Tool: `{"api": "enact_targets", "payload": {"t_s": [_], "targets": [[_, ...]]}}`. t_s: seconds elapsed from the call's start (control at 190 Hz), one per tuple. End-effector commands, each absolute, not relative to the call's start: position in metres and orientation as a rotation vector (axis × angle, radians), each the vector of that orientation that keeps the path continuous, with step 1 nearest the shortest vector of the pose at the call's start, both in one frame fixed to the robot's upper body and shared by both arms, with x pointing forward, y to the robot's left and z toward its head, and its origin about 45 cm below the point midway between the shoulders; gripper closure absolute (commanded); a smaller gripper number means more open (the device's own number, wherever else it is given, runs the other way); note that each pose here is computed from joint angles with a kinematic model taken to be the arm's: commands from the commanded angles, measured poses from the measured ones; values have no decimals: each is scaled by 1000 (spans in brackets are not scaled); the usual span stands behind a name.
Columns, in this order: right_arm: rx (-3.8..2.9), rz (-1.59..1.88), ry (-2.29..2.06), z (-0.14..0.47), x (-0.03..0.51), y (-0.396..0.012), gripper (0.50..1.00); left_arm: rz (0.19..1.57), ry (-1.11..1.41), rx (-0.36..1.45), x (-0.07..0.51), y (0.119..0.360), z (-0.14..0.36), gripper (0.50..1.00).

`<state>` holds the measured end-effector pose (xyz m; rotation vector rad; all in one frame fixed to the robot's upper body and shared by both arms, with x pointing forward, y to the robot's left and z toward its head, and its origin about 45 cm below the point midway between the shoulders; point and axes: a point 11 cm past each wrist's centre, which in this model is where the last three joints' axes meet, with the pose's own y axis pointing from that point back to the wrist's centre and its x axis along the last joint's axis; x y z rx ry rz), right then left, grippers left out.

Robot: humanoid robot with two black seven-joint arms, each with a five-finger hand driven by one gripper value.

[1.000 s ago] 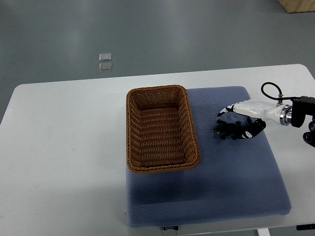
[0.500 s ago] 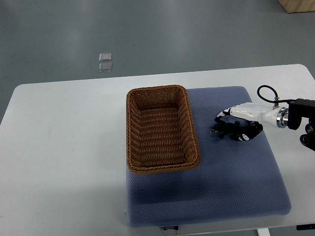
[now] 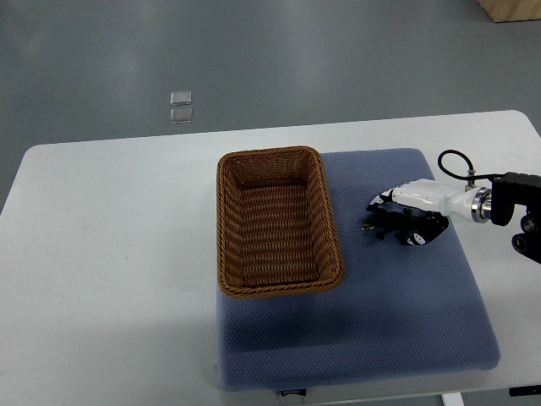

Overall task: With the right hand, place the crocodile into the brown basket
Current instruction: 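Close the right hand fingers around the crocodile's body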

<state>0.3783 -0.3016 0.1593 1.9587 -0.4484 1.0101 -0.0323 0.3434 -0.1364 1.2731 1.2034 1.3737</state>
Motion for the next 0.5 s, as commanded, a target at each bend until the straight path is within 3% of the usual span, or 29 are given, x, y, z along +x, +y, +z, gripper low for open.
{"api": "enact_targets", "payload": {"t_s": [0.0, 0.284, 0.495], "targets": [[1958, 1010, -450, 159, 378, -302, 701, 1373, 1204, 1271, -32, 343, -137, 500], [1950, 1011, -456, 159, 379, -303, 822, 1373, 1204, 1273, -32, 343, -136, 500], [1941, 1023, -470, 160, 380, -304, 938, 1373, 1204, 1271, -32, 343, -137, 500]]}}
